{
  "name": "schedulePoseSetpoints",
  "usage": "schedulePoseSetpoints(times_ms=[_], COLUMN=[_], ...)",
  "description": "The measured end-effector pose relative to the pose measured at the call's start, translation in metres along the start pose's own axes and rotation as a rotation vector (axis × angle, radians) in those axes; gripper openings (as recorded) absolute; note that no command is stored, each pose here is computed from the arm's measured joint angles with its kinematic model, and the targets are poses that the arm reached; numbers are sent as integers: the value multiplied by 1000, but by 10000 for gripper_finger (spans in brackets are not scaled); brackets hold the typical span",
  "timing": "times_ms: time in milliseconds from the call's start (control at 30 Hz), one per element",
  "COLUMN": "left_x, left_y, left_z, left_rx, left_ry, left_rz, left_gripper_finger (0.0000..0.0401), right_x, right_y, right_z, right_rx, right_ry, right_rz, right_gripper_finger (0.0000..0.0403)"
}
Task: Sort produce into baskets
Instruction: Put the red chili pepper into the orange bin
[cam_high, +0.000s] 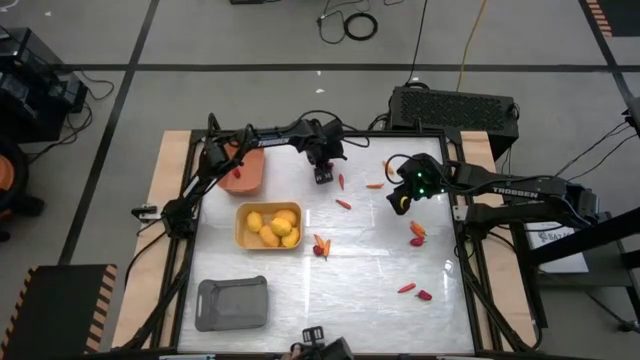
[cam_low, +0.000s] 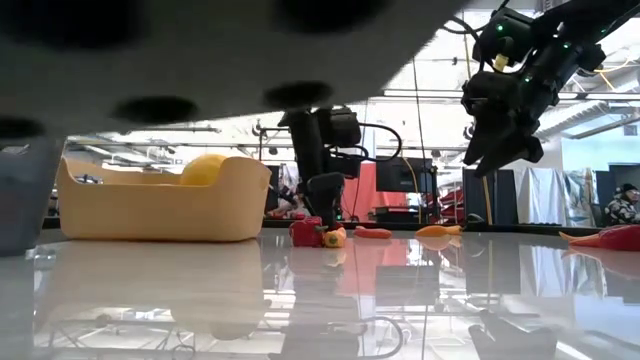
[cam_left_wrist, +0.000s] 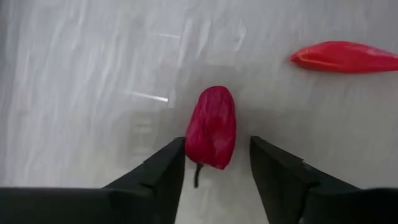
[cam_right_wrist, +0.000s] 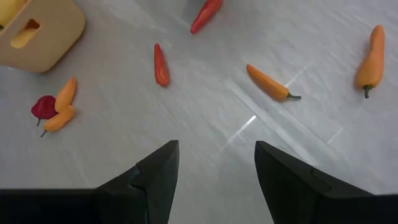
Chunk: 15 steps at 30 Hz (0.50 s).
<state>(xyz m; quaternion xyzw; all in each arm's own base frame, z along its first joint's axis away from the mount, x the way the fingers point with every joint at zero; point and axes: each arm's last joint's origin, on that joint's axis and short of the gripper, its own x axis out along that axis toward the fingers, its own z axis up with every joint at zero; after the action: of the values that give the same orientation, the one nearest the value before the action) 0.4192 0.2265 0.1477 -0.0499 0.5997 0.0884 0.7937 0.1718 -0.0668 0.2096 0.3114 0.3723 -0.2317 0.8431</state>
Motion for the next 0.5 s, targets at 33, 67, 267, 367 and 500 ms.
schedulePoseSetpoints(times_ms=[33, 67, 267, 367, 500], left_x=[0, 0, 0, -3, -6], left_y=[0, 0, 1, 3, 6], left_z=[0, 0, 0, 0, -1], left_rx=[-1, -1, -47, -58, -63], left_ry=[3, 5, 0, -6, -3], left_rz=[-1, -1, 6, 9, 23], left_gripper_finger=[168, 159, 110, 89, 66], right_x=[0, 0, 0, 0, 0], right_y=[0, 0, 0, 0, 0], right_z=[0, 0, 0, 0, 0], right_rx=[0, 0, 0, 0, 0], right_ry=[0, 0, 0, 0, 0], right_rz=[0, 0, 0, 0, 0], right_gripper_finger=[203, 203, 203, 203, 203])
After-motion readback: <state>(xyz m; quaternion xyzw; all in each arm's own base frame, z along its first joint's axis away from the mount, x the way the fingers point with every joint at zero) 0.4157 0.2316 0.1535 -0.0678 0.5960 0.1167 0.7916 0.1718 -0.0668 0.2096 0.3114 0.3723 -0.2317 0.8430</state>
